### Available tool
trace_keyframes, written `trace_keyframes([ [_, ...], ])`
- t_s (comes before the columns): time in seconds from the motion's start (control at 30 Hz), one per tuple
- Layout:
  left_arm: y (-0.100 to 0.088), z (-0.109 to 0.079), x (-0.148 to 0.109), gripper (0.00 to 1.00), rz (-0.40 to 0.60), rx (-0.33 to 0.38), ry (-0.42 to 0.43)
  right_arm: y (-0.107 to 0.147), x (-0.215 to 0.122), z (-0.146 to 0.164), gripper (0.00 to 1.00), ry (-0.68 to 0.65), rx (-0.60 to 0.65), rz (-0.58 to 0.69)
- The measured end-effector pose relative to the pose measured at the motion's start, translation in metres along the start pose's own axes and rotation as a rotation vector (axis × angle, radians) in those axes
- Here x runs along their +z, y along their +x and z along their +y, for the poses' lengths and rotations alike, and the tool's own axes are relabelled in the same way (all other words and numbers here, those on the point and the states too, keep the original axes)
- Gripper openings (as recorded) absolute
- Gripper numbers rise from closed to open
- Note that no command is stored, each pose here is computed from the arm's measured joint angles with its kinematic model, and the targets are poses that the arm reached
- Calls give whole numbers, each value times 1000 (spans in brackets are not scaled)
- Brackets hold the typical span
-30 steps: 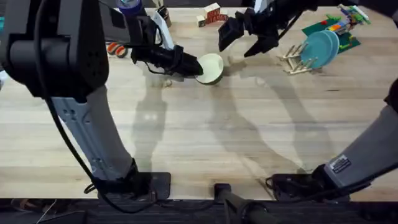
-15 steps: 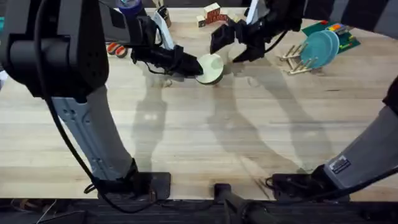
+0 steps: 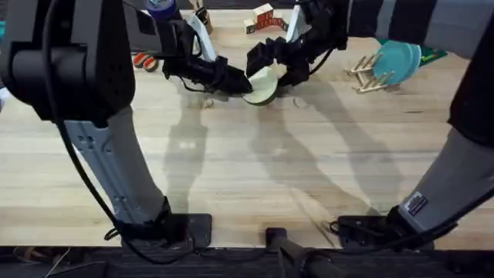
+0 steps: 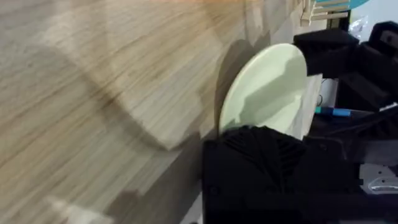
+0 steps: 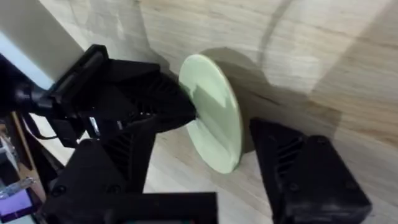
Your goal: Pick up the plates from the table one by one and place each into a slot on the dish rack.
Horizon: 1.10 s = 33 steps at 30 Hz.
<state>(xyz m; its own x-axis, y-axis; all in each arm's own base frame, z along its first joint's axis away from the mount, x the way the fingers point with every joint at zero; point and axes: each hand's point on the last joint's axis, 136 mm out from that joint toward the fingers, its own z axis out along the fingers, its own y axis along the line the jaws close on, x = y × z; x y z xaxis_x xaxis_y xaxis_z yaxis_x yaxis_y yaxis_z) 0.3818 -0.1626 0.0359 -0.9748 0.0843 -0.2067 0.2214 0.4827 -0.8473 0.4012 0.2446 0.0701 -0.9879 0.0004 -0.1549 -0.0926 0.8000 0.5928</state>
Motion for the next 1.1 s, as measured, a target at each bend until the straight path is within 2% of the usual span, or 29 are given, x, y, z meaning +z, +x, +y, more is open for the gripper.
trace_keyframes([
  [0.07, 0, 0, 0, 43, 0, -1, 0, 1, 1, 1, 826, -1, 2, 3],
  [0.27, 0, 0, 0, 43, 0, -1, 0, 0, 0, -1, 454, 4, 4, 1],
  [0.37, 0, 0, -2, 43, -3, -5, 7, -1, -2, -8, 126, 29, 20, -5],
  [0.4, 0, -1, -2, 43, -5, -7, 12, -2, -3, -8, 58, 22, 26, -5],
  [0.93, 0, -2, -4, 41, -6, -18, 19, 4, -7, -4, 29, -3, -8, 18],
  [1.0, 1, -2, -5, 41, -2, -18, 3, 7, -12, -2, 29, -3, -20, 28],
  [1.1, 1, -2, -10, 41, 2, 3, -75, 13, -25, 0, 30, 8, -34, 37],
])
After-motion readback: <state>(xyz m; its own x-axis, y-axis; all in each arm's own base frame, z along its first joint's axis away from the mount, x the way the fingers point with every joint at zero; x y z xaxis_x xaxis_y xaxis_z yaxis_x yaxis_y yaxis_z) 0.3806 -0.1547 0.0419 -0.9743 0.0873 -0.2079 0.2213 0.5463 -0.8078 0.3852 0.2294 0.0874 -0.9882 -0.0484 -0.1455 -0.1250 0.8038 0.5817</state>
